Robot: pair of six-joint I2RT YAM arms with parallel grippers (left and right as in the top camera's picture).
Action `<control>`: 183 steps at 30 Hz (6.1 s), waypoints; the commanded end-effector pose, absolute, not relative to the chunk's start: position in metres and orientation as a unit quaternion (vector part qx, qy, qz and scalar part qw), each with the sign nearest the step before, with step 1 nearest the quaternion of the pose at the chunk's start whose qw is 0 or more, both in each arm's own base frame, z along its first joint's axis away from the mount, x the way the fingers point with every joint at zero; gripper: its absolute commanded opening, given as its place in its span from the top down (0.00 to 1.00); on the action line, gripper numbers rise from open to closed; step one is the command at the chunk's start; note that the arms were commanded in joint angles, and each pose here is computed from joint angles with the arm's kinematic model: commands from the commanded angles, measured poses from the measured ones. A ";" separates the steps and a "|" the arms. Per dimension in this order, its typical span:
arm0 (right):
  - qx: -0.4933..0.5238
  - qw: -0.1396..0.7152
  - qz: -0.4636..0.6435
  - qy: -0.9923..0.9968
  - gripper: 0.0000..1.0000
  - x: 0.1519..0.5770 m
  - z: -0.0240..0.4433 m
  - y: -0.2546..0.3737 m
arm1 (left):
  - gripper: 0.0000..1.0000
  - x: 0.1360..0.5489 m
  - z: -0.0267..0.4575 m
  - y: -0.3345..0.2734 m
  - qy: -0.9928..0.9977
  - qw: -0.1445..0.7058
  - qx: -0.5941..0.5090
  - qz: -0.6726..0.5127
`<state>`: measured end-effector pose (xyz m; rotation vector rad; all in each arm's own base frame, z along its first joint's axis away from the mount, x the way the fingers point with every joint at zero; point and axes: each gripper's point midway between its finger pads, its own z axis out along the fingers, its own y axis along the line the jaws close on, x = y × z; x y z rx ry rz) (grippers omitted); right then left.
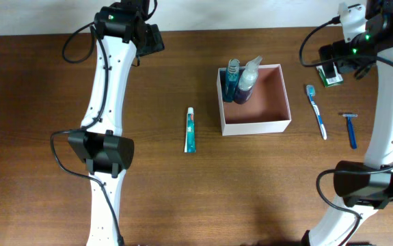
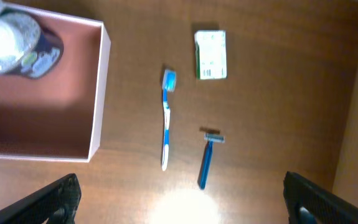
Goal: Pack container
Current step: 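Move the right gripper over the green soap box, then lower and close the right gripper on the soap box, then carry the soap box left and drop it into the pink box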
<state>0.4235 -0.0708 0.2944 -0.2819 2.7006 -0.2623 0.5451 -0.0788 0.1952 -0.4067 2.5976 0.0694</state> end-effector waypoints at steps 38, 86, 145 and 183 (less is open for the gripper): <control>-0.069 0.231 -0.062 0.969 0.01 0.572 0.093 -0.157 | 0.01 0.543 0.201 -0.077 0.954 0.256 -0.156 0.023; -0.078 0.174 -0.030 0.981 0.01 0.550 0.000 -0.169 | 0.01 0.543 0.201 -0.077 0.954 0.256 -0.156 0.023; -0.047 0.215 0.002 0.976 0.54 0.513 0.224 -0.050 | 0.01 0.543 0.201 -0.077 0.954 0.256 -0.156 0.023; -0.038 0.100 0.046 0.993 0.38 0.427 0.193 0.009 | 0.01 0.543 0.201 -0.077 0.954 0.256 -0.156 0.023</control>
